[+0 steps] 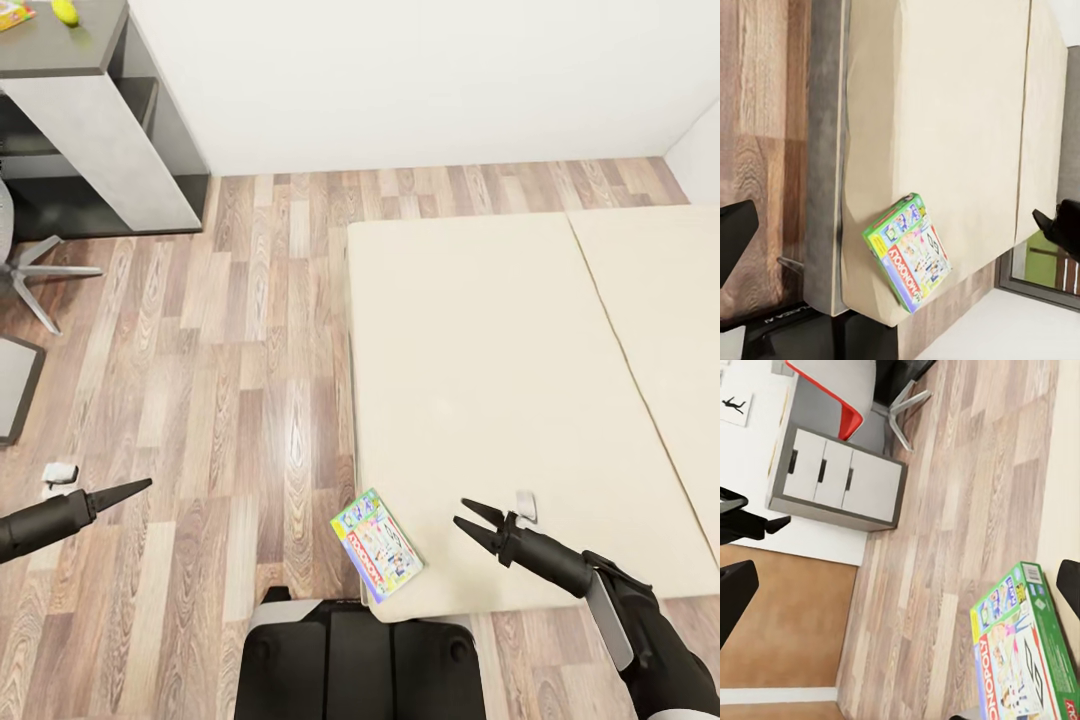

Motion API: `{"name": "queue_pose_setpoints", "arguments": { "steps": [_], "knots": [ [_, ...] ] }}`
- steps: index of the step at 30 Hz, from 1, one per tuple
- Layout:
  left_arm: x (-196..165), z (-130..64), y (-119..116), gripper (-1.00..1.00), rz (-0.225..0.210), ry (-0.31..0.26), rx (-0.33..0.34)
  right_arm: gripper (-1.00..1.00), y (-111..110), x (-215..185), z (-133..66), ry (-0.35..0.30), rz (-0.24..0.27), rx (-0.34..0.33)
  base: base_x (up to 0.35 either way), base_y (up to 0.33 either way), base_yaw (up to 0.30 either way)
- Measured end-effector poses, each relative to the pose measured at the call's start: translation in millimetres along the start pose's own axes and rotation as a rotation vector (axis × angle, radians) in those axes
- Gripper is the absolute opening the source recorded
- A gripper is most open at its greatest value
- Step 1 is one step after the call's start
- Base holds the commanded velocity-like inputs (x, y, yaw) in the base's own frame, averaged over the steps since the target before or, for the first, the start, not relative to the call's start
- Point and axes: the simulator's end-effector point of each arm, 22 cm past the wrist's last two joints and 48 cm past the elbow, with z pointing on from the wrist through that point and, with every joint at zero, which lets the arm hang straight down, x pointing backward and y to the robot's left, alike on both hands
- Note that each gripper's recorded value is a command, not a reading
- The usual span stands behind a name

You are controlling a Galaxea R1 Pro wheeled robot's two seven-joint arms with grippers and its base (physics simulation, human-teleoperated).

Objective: Put all the toys in the child's room - the three board games (two on the bed and one on the table), the two jigsaw puzzles on the table, and the tennis ball on the table - inside the toy box on the table in the child's room.

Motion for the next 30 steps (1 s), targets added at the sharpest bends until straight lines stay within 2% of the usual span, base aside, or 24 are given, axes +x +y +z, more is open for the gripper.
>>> {"name": "queue_pose_setpoints", "arguments": {
  "steps": [8, 30],
  "knots": [
    [-2.1, -1.9, -3.2, 1.0, 0.009, 0.0, -0.003, 1.0, 3.3, -6.0, -0.2, -0.012, -0.032, 0.0, 0.0, 0.0, 0.0],
    [-10.2, -5.7, -16.8, 1.0, 0.037, -0.011, 0.006, 1.0, 15.4, -14.5, -2.6, -0.027, -0.067, -0.012, 0.0, 0.0, 0.0]
  ]
}}
